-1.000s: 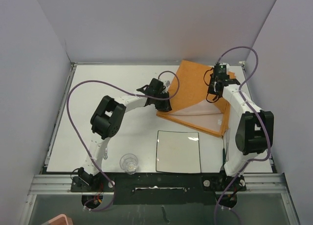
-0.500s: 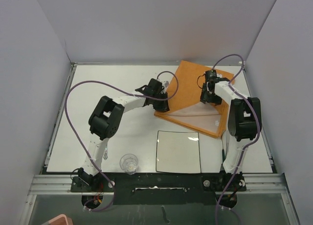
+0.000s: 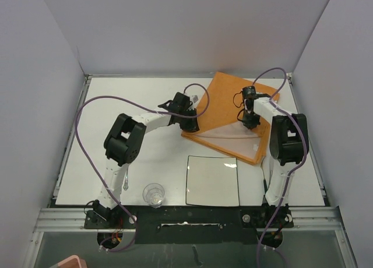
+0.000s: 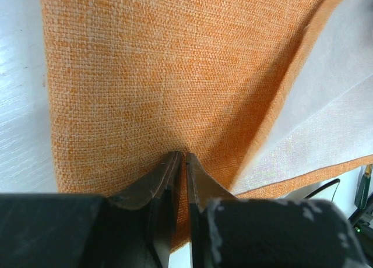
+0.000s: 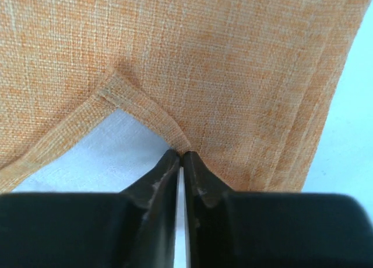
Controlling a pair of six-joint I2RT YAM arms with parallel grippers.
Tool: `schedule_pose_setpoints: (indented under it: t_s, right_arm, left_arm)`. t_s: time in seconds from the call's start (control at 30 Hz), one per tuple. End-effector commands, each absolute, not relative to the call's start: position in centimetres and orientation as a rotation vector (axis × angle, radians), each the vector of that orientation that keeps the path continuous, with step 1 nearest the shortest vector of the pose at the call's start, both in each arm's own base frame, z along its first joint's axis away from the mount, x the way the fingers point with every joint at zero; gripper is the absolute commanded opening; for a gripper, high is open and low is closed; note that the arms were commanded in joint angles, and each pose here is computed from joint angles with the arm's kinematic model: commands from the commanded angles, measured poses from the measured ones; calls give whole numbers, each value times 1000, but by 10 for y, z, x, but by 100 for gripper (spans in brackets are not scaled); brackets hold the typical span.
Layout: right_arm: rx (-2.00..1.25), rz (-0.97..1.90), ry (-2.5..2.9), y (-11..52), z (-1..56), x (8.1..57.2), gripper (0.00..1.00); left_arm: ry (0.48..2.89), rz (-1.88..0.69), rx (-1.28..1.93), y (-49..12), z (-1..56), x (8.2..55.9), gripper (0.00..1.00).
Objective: Set the dinner table for one person
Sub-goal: Flatten out the napkin at the center of the board.
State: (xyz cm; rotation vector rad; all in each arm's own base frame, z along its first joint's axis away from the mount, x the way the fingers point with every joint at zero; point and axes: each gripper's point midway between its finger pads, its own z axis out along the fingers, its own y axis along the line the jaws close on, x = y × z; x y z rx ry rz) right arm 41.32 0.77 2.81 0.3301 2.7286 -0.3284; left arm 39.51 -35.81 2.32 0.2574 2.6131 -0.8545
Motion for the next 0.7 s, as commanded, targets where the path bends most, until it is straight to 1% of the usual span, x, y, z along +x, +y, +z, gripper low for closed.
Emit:
schedule_pose_setpoints:
  t_s: [0.0,0.27,0.47,0.67]
  right_arm:
    - [319,-365,2731,8,31,415,0]
    - [278,-326,2683,19,47,411,0]
    - [241,-239,2597,40,81,407,0]
    - [207,-175,2537,55,115,387,0]
  left_arm:
    - [2628,-758,224,-329,31,399,10]
    - [2619,-766,193,-321,35,404,10]
    - [2621,-768,188,-320,33,402,9]
    - [2617,-768,185,-319,35,404,9]
